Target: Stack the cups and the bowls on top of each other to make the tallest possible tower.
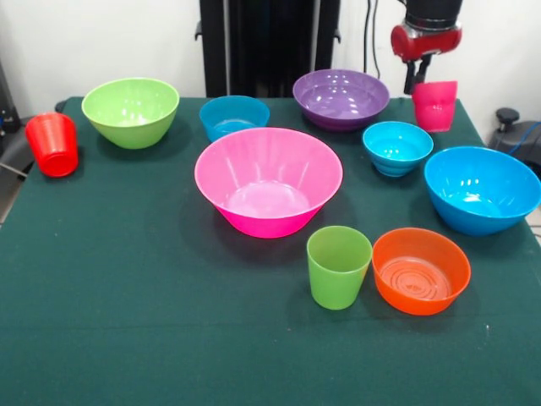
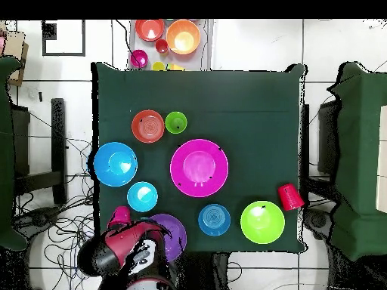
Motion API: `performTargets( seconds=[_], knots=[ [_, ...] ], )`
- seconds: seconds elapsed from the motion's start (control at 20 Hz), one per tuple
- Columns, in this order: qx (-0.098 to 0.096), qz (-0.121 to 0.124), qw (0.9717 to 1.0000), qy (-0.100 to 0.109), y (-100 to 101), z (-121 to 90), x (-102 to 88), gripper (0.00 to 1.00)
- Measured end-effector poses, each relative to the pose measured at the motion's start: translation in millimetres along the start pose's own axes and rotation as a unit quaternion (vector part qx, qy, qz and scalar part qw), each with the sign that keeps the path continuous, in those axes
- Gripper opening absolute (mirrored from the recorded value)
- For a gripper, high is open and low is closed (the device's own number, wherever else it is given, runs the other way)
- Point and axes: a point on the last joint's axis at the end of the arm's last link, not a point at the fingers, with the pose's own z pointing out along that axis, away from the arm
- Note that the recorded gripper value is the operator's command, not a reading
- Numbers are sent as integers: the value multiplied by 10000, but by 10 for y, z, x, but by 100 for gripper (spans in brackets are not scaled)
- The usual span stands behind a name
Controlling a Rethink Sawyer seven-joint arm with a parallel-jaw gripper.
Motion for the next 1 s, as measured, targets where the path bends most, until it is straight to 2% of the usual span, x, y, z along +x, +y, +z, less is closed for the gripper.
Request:
performTargets(
  seconds=[0.1, 0.25, 0.4, 0.45, 0.6, 0.65, 0.75, 0.8, 0.95, 1.0],
  knots=[
    [-8, 81, 10000, -17, -60, -111, -93, 0],
    [-69, 370, 9993, 58, -282, -370, -295, 0],
    [-106, 557, 9983, 157, -448, -502, -374, 0],
    [-144, 741, 9968, 276, -619, -621, -430, 0],
    [-189, 973, 9941, 441, -854, -754, -468, 0],
    [-229, 1169, 9910, 606, -1077, -864, -481, 0],
    [-250, 1275, 9890, 702, -1212, -927, -485, 0],
    [-286, 1420, 9859, 835, -1405, -1018, -495, 0],
    [-343, 1601, 9813, 1010, -1681, -1142, -523, 0],
    [-358, 1623, 9806, 1041, -1736, -1163, -535, 0]
  ],
)
